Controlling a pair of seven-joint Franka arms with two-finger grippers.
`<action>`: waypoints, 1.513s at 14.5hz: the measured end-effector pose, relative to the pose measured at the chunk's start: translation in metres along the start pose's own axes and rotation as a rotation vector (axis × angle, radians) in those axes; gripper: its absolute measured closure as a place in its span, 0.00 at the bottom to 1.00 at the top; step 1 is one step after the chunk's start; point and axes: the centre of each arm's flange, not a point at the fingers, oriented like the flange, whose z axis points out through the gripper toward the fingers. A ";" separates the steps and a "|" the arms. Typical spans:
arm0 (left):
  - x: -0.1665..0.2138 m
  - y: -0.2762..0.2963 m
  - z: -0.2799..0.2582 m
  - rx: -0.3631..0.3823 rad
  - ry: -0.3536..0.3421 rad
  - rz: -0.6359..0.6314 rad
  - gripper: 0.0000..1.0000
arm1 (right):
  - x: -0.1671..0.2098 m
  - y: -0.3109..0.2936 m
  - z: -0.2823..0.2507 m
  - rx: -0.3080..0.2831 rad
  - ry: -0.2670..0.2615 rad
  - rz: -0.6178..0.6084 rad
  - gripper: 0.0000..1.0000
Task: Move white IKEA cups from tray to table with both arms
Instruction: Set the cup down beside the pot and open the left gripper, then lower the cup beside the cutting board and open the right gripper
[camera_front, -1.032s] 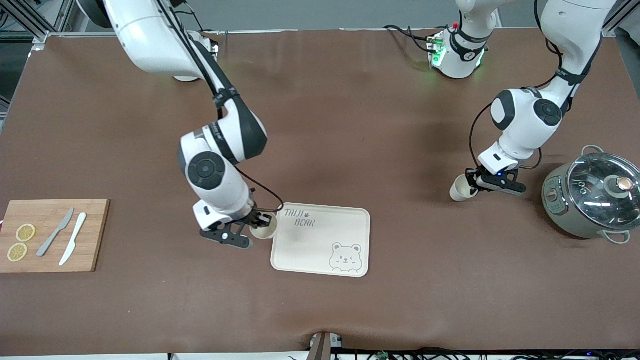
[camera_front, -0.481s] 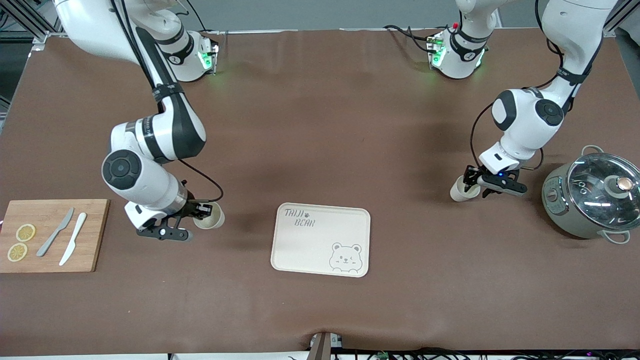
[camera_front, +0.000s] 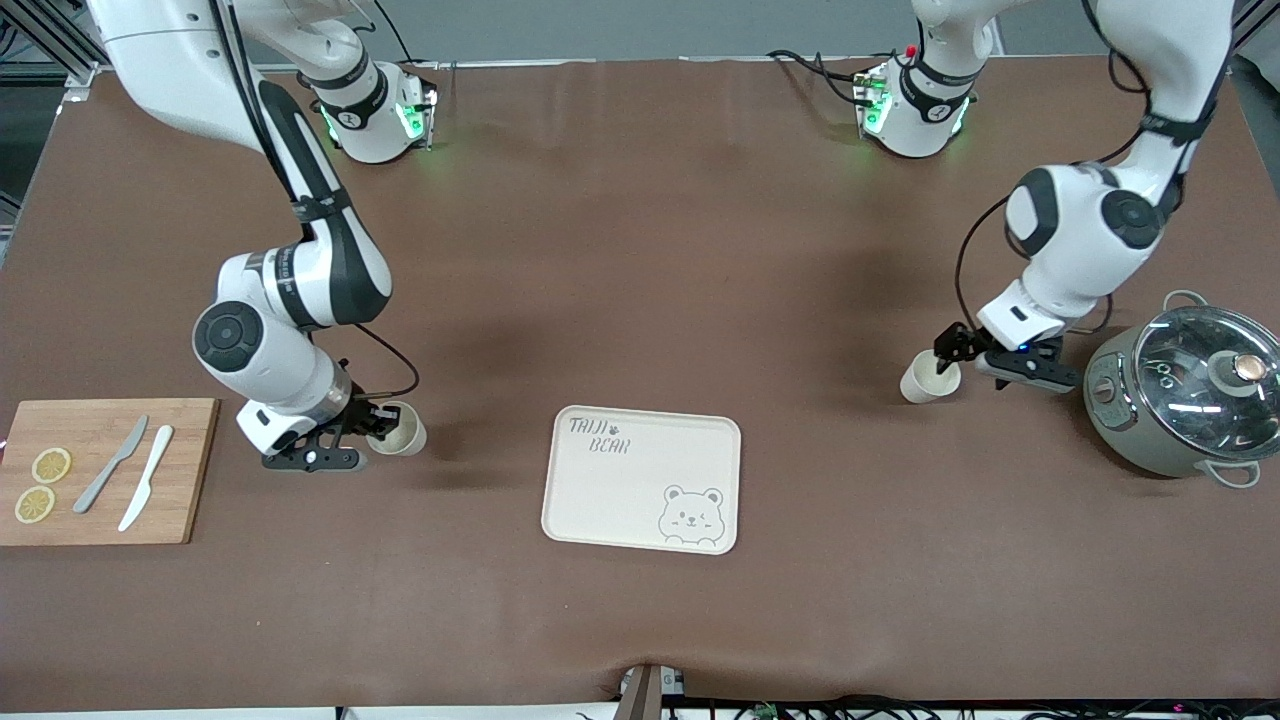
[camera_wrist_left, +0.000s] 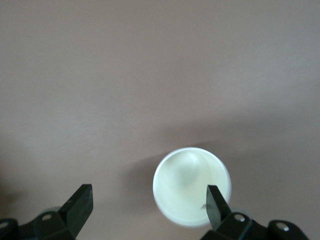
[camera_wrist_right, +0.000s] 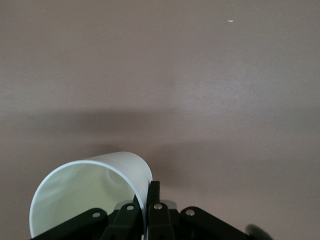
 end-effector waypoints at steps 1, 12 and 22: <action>0.011 0.004 -0.037 0.008 -0.033 -0.014 0.00 | -0.002 0.014 0.005 -0.001 0.005 -0.018 0.96; 0.096 0.065 -0.204 -0.030 -0.093 -0.161 0.00 | -0.008 0.116 0.033 0.116 0.028 -0.155 0.96; 0.109 0.070 -0.272 -0.001 -0.105 -0.162 0.00 | -0.010 0.111 0.055 0.110 0.032 -0.160 0.96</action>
